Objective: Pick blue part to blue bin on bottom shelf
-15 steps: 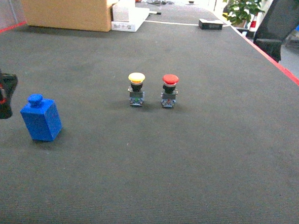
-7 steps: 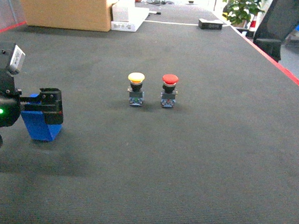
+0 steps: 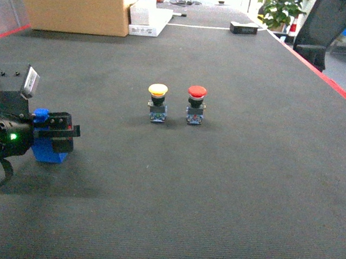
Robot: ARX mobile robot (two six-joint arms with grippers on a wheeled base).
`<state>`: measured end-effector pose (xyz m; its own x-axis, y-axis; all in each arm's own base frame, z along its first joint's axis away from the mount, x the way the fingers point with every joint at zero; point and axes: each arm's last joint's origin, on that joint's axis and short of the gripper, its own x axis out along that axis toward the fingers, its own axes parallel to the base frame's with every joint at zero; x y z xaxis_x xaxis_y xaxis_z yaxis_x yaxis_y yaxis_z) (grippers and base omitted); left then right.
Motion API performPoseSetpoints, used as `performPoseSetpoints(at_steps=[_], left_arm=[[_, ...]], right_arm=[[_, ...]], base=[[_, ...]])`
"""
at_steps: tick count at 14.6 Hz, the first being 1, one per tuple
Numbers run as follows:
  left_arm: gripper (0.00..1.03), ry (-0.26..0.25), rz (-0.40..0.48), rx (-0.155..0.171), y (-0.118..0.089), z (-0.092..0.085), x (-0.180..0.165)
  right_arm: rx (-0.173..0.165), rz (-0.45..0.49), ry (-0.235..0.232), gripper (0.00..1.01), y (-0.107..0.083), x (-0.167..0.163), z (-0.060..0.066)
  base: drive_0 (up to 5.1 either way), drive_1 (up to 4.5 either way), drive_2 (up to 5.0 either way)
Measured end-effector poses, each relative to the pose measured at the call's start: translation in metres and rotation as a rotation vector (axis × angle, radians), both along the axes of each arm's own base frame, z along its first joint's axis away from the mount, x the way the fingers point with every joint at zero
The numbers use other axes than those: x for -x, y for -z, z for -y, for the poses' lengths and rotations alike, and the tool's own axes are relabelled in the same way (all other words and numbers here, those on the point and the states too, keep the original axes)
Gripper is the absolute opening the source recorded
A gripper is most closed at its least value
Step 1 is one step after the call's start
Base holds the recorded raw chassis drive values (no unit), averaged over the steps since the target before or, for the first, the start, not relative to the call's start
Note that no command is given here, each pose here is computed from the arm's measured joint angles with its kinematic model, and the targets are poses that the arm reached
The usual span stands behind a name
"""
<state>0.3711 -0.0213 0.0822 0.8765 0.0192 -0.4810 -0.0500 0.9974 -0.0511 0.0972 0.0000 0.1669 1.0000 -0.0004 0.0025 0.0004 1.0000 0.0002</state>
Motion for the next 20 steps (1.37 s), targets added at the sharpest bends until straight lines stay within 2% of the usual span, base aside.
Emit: performPoseSetpoints(at_steps=[3, 6, 7, 8, 11, 13, 15, 17, 19, 20], left_arm=[[0.48, 0.007, 0.023, 0.0, -0.002, 0.001, -0.001], [0.45, 0.029, 0.044, -0.039, -0.005, 0.0, 0.001], [0.45, 0.066, 0.079, -0.082, -0.015, 0.0, 0.019], [0.45, 0.077, 0.133, -0.092, -0.03, 0.002, 0.034], [0.45, 0.04, 0.259, -0.087, -0.089, -0.001, 0.082], [0.44, -0.003, 0.314, -0.098, -0.115, -0.004, 0.131], [0.44, -0.038, 0.325, -0.102, -0.121, -0.003, 0.174], [0.44, -0.05, 0.361, -0.086, -0.129, 0.0, 0.209], [0.44, -0.077, 0.405, -0.061, -0.136, -0.001, 0.231], [0.44, -0.088, 0.411, -0.06, -0.136, -0.003, 0.236]], right_arm=[[0.0, 0.0, 0.0, 0.98, 0.0, 0.0, 0.0], [0.0, 0.0, 0.0, 0.98, 0.0, 0.0, 0.0], [0.0, 0.0, 0.0, 0.98, 0.0, 0.0, 0.0], [0.0, 0.0, 0.0, 0.98, 0.0, 0.0, 0.0], [0.0, 0.0, 0.0, 0.98, 0.0, 0.0, 0.0], [0.0, 0.0, 0.0, 0.98, 0.0, 0.0, 0.0], [0.0, 0.0, 0.0, 0.98, 0.0, 0.0, 0.0], [0.0, 0.0, 0.0, 0.98, 0.0, 0.0, 0.0], [0.0, 0.0, 0.0, 0.98, 0.0, 0.0, 0.0], [0.0, 0.0, 0.0, 0.98, 0.0, 0.0, 0.0]], base=[[0.0, 0.0, 0.0], [0.0, 0.0, 0.0], [0.0, 0.0, 0.0], [0.0, 0.0, 0.0], [0.0, 0.0, 0.0], [0.0, 0.0, 0.0], [0.0, 0.0, 0.0], [0.0, 0.0, 0.0], [0.0, 0.0, 0.0], [0.0, 0.0, 0.0]])
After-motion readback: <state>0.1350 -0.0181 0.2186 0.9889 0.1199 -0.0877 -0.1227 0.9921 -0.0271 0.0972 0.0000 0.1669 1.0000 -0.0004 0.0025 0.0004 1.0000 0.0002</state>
